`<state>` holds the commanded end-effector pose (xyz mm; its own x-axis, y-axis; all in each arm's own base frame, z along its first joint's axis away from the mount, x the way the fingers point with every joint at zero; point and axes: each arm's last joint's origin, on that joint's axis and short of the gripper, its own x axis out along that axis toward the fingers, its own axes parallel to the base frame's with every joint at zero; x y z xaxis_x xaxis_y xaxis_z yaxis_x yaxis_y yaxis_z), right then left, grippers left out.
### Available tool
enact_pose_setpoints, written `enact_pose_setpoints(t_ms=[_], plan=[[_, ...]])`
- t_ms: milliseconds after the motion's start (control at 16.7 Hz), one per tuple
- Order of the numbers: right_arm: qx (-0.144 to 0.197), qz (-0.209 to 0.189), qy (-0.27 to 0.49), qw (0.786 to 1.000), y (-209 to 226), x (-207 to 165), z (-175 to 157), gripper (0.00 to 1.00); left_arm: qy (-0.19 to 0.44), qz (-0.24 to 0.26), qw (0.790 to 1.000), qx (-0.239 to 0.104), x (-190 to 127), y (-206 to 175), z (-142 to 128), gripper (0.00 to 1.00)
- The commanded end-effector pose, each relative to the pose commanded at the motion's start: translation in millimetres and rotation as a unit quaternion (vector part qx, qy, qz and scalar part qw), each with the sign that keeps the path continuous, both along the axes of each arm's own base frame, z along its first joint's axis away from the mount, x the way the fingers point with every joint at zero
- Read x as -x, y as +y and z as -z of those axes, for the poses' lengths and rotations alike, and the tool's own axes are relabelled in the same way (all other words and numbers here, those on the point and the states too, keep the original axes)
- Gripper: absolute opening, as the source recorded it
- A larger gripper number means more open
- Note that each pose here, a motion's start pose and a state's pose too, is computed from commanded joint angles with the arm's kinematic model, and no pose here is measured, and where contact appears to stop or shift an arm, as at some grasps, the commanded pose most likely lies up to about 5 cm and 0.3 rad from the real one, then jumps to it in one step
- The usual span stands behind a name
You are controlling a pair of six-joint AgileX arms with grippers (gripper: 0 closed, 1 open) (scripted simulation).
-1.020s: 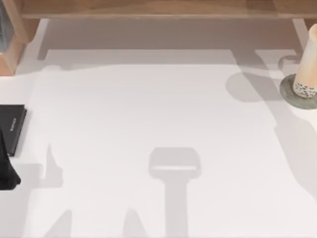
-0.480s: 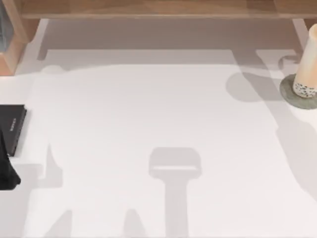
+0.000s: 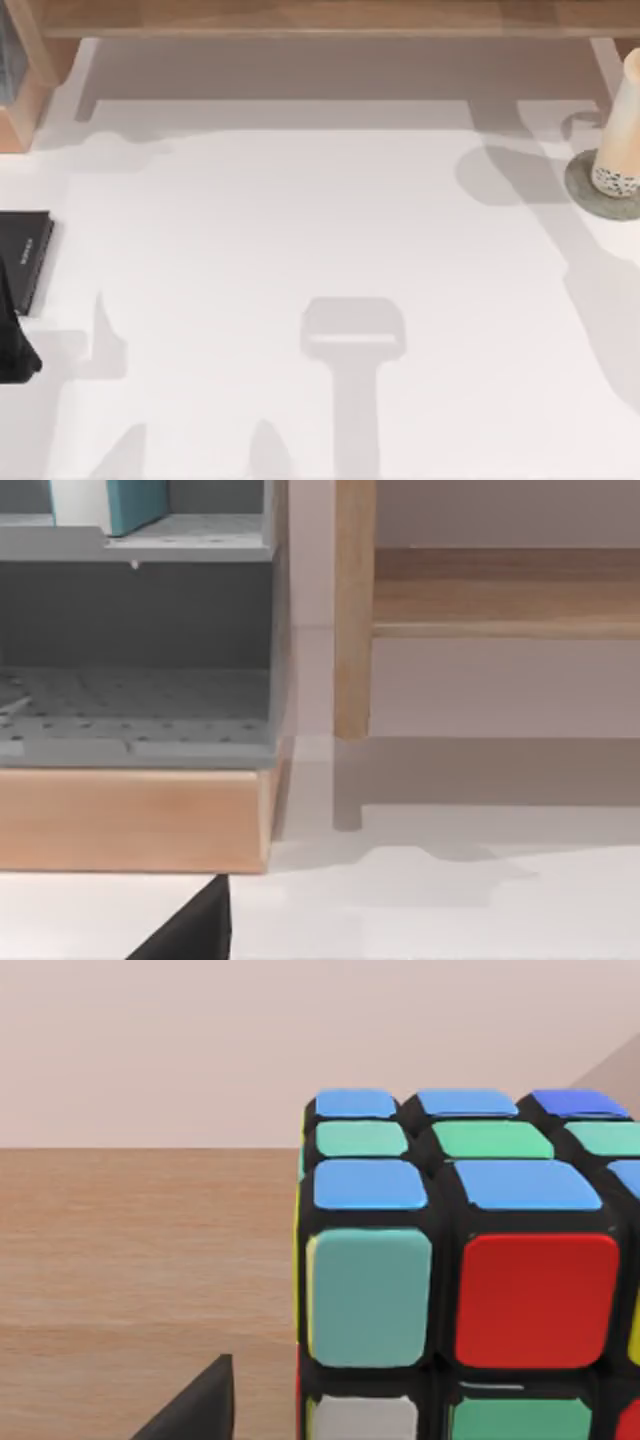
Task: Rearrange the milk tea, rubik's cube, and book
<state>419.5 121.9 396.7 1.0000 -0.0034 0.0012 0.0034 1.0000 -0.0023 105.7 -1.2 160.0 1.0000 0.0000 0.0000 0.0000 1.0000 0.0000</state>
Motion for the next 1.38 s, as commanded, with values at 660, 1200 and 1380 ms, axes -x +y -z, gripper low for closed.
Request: enact_pose_setpoints(t_ms=[660, 1200, 1380], plan=[[-0.002, -0.005, -0.005, 1.000, -51.2, 99.4, -11.0, 1.00, 0.000, 0.000, 1.000, 0.000, 0.0, 0.0, 0.0, 1.00], [0.001, 0.000, -0.003, 1.000, -111.6, 276.6, 105.0, 1.00, 0.000, 0.000, 1.000, 0.000, 0.0, 0.0, 0.0, 1.00], [0.001, 0.000, -0.001, 1.000, -118.3, 303.3, 165.6, 1.00, 0.000, 0.000, 1.000, 0.000, 0.0, 0.0, 0.0, 1.00]])
